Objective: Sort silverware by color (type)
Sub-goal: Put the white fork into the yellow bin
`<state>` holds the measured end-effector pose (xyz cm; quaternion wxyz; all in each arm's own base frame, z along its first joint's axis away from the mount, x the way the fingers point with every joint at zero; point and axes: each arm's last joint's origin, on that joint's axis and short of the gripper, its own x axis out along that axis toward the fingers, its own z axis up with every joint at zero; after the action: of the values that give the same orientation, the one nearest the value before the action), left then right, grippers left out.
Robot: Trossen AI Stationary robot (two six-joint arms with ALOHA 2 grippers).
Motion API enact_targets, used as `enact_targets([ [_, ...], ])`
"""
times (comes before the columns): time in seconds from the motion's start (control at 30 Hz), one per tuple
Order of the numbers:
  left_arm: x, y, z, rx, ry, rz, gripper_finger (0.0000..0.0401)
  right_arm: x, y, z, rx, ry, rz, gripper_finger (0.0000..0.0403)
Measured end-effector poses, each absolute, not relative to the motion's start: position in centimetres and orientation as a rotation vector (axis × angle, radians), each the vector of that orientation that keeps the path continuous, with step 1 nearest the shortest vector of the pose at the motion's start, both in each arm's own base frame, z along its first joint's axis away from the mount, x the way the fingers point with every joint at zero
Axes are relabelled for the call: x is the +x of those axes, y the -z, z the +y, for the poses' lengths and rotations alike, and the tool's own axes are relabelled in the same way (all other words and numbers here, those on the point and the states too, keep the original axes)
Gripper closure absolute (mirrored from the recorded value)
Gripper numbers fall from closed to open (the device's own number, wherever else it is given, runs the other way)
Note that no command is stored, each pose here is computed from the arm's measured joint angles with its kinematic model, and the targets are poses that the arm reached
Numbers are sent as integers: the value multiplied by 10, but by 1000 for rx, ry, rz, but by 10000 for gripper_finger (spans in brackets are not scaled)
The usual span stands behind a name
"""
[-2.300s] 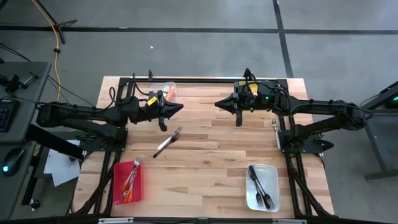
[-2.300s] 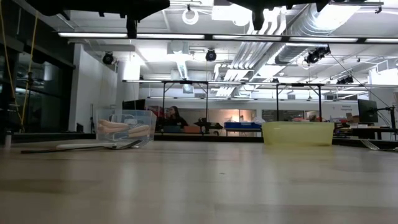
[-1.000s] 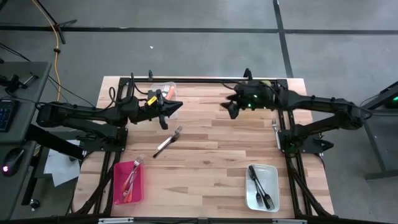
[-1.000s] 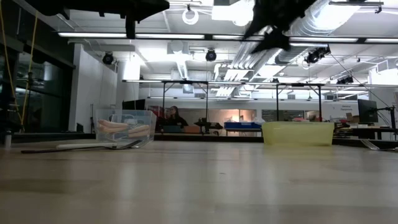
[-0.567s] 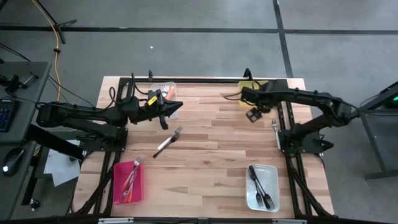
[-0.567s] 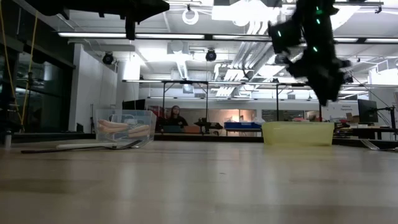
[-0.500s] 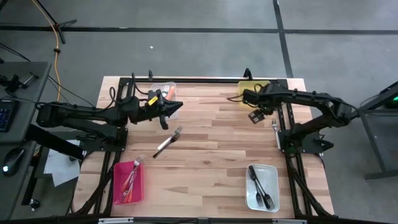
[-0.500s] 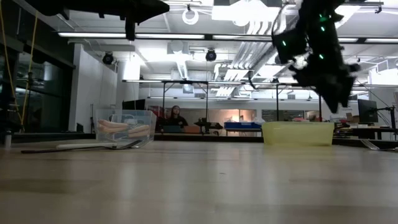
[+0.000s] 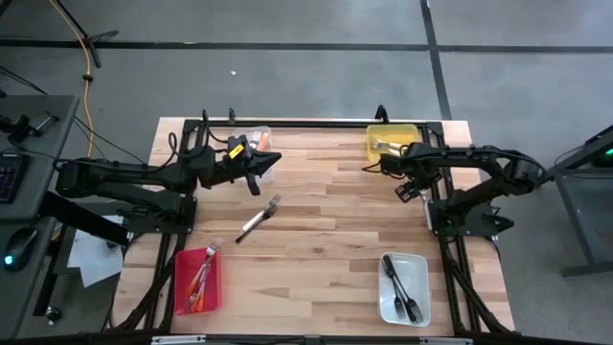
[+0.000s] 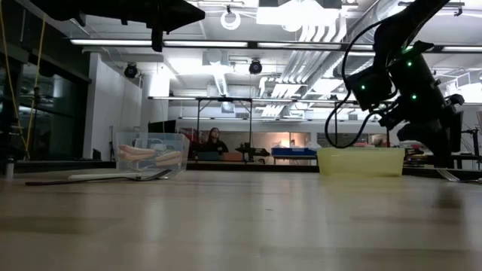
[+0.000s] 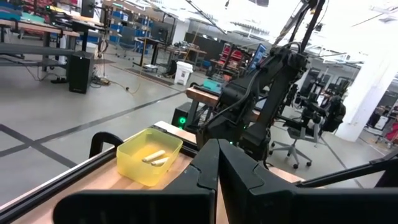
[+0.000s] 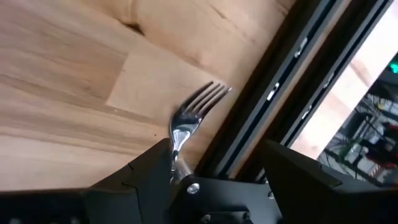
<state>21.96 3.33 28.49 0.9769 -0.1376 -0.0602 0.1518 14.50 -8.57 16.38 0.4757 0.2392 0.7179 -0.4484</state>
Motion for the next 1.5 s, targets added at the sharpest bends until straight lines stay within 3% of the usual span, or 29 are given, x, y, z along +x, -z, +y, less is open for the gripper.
enact_targets([
  [0.37, 220, -285, 33, -277, -307, -121, 401, 150, -131, -87, 593, 1061, 1911, 171],
  [0.6, 220, -285, 33, -277, -306, -121, 401, 159, -122, -88, 617, 792, 1943, 172],
  [1.17, 220, -285, 33, -280, -299, -120, 401, 159, -119, -97, 870, 458, 1848, 171],
  [1.3, 220, -285, 33, -283, -298, -121, 401, 164, -126, -101, 901, 551, 1841, 171],
  [1.5, 220, -285, 33, -283, -298, -121, 401, 169, -154, -111, 769, 711, 1955, 171],
])
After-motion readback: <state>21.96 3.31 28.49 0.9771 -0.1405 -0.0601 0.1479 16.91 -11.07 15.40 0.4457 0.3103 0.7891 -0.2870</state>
